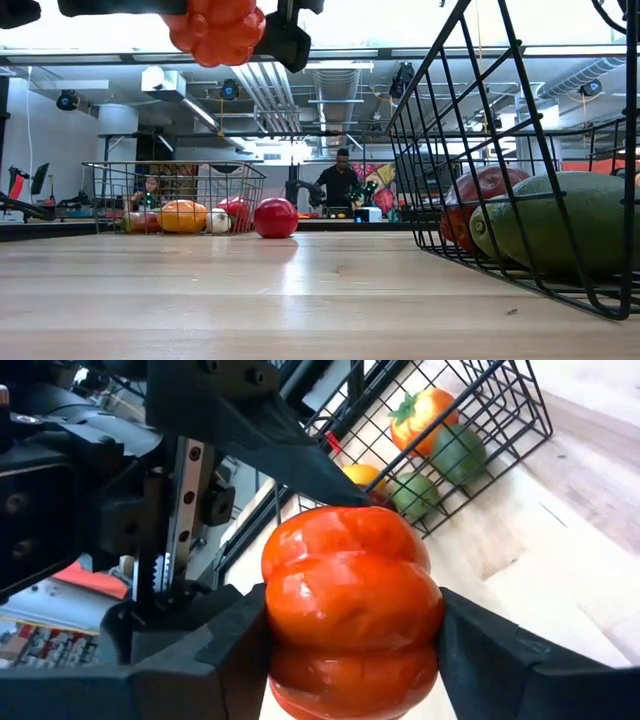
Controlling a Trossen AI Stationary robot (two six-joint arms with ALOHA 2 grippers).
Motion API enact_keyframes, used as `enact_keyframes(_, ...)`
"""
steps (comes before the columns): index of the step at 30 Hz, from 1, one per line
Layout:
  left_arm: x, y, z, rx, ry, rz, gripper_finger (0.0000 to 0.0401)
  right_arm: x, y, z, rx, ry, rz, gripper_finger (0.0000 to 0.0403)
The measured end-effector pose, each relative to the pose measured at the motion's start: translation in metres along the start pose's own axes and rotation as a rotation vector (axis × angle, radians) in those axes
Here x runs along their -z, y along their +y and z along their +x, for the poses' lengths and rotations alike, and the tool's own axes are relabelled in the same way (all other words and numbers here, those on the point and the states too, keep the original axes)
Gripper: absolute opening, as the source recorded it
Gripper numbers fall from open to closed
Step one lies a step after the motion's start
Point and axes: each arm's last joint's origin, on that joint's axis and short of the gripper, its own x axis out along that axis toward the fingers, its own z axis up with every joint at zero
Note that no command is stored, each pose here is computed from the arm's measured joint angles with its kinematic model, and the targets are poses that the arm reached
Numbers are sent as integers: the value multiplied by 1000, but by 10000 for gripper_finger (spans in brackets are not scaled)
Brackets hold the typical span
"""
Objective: Sort produce into baskets
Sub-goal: Put the orange pumpkin into the gold wire basket
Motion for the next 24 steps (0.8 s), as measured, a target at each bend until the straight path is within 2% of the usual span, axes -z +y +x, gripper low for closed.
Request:
enact_keyframes(3, 0, 0, 0, 1, 3, -28, 214, 0, 0, 0, 0, 1, 5, 366)
enact_keyframes(16, 3, -1, 0, 8, 17, -103, 215, 0, -5, -7, 8, 26, 225, 364)
enact_keyframes(20, 4, -2, 0, 11, 28, -130, 215, 0, -6, -10, 19, 27, 238, 364)
enact_keyframes(24, 6, -2, -1, 14, 46, -195, 216, -4, -5, -26, 99, 8, 211, 365)
